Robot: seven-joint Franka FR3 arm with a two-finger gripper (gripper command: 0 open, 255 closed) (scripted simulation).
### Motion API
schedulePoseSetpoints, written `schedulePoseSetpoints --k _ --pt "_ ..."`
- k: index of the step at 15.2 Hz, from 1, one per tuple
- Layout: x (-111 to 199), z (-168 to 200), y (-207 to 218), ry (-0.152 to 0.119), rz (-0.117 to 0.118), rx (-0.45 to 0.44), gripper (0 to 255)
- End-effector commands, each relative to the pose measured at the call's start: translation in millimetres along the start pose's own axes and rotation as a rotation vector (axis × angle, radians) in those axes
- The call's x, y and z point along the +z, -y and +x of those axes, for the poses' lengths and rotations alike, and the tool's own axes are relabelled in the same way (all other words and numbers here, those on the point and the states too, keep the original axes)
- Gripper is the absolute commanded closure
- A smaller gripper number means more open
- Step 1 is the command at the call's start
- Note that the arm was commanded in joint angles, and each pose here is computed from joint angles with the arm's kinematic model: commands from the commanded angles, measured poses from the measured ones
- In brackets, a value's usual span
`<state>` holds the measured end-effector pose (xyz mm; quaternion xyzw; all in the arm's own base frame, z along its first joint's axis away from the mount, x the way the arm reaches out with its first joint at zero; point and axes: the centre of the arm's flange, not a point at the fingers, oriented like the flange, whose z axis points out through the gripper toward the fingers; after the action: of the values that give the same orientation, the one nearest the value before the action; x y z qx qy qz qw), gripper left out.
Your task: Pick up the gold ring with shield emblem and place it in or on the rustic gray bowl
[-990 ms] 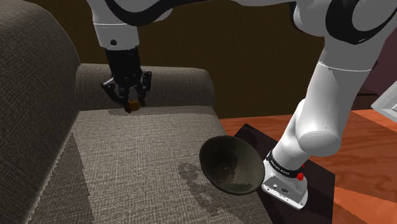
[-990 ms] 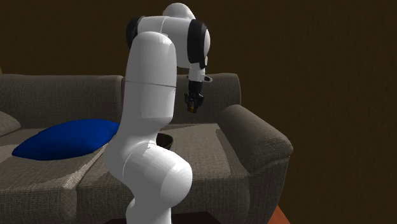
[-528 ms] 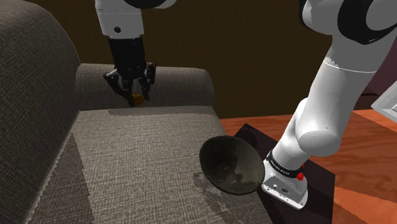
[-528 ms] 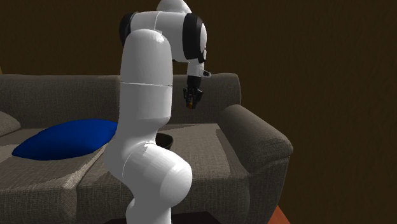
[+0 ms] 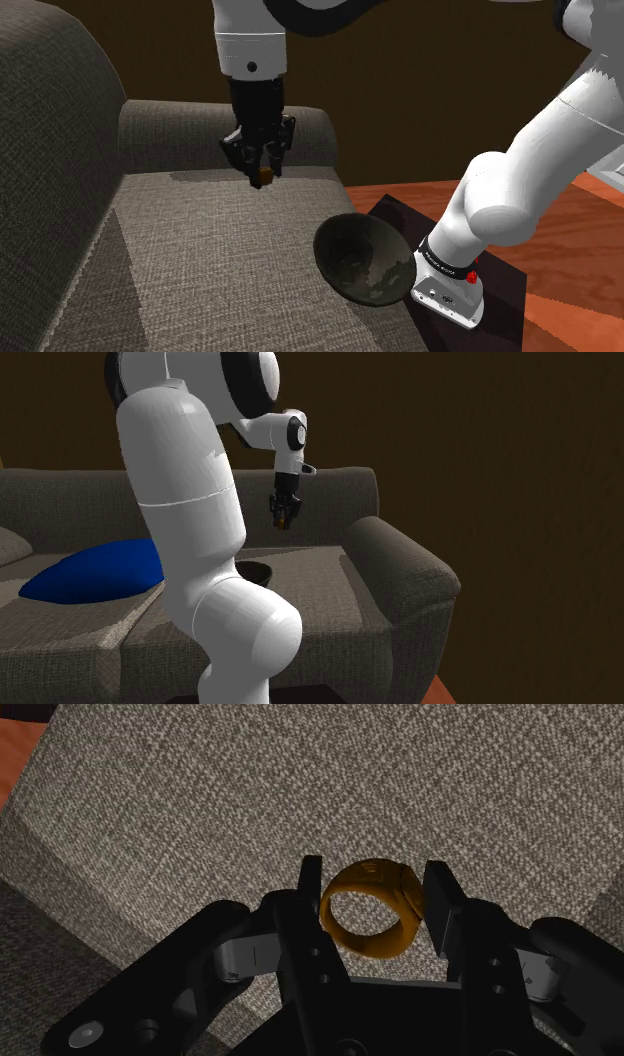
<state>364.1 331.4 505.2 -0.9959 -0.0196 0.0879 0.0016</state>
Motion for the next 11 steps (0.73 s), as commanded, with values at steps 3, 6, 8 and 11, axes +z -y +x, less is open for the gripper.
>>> schedulePoseSetpoints --k 3,6,8,11 --pt "8 -50 -16 0.000 0.001 0.001 255" --pt "14 -88 -26 0.000 0.001 0.001 255" --pt "18 -113 -33 0.000 0.001 0.001 255" --pt "25 -151 -44 0.000 0.001 0.001 255"
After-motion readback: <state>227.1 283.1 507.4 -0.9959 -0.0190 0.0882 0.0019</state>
